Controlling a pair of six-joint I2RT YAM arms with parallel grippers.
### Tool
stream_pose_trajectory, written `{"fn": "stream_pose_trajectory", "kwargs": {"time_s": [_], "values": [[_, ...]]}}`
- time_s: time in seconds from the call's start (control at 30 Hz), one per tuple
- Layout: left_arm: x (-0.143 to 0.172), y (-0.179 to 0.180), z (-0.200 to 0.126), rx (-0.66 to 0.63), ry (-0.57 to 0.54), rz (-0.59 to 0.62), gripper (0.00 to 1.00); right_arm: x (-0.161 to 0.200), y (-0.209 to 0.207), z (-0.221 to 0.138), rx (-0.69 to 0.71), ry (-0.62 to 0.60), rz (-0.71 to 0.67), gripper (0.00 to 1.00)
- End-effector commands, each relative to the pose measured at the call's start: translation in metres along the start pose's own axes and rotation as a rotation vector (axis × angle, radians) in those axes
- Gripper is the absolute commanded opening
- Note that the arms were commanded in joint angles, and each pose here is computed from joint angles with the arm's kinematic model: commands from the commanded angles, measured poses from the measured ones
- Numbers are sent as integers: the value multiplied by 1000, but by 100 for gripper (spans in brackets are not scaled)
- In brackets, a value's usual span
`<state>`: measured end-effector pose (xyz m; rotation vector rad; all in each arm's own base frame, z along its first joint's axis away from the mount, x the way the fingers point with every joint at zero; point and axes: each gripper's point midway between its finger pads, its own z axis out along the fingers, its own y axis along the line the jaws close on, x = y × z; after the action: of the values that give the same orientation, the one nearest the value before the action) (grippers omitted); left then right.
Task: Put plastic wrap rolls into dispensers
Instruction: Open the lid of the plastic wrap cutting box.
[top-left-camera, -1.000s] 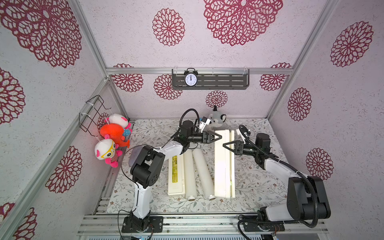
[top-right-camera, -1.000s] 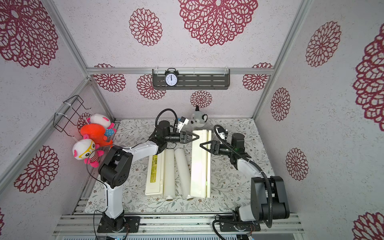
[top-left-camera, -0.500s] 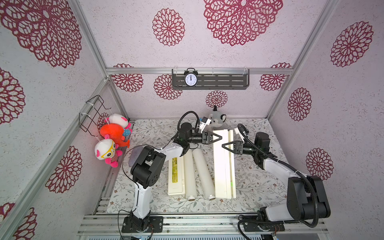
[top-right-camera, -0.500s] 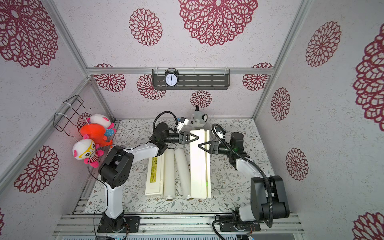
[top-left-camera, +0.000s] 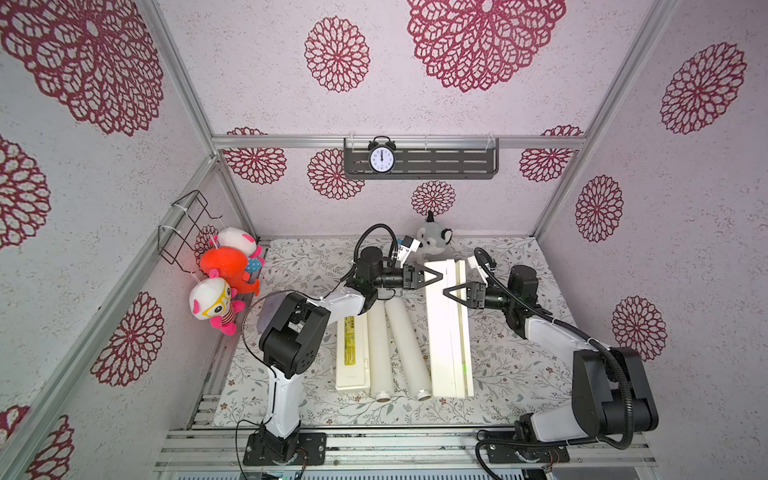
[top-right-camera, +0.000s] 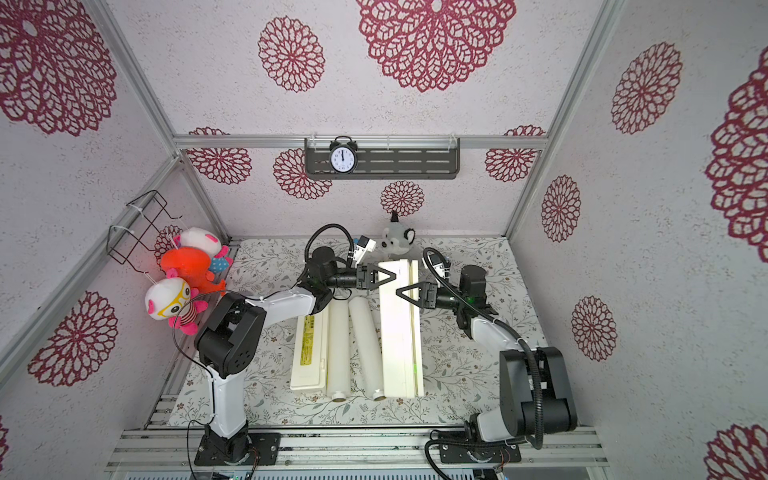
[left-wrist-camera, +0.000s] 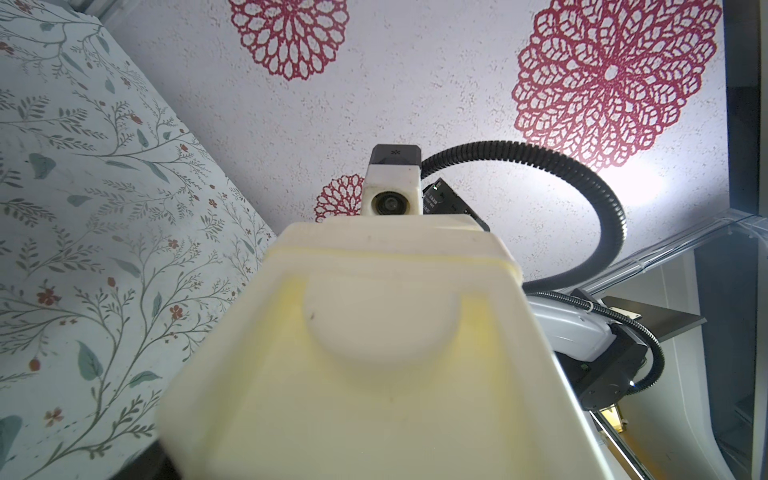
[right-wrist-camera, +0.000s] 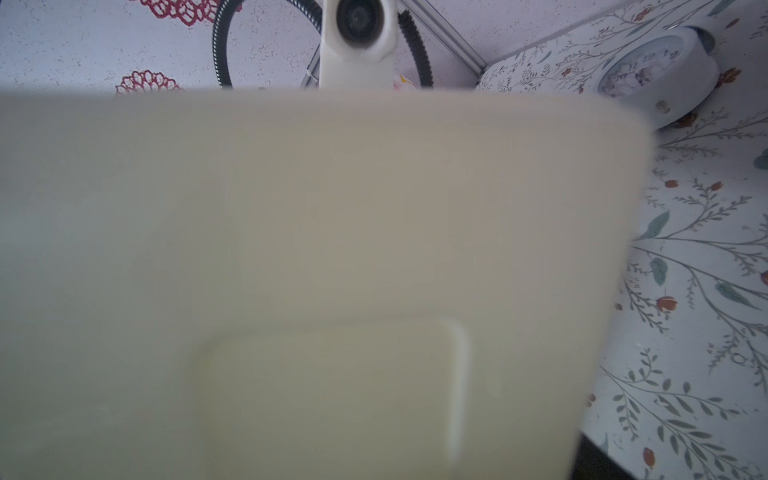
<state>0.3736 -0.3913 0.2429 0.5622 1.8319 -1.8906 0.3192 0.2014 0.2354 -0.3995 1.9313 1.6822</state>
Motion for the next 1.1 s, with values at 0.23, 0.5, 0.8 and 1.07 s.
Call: {"fn": "stream_pose_trajectory", "kwargs": {"time_s": [0.23,0.5,0.8,1.07], "values": [[-34,-18,-40,75,-147,95,72,-40,26,-42,-131,-249,19,63],[-39,-2,-46,18,-149,51,73,-39,-26,-47,0,-287,175,57],[-34,35,-49,-175,-89,7,75,-18,-112,-98,754,-166,173,59],[-38,41,-47,-213,-83,-10,76,-4,-155,-153,1190,-52,189,61]]}}
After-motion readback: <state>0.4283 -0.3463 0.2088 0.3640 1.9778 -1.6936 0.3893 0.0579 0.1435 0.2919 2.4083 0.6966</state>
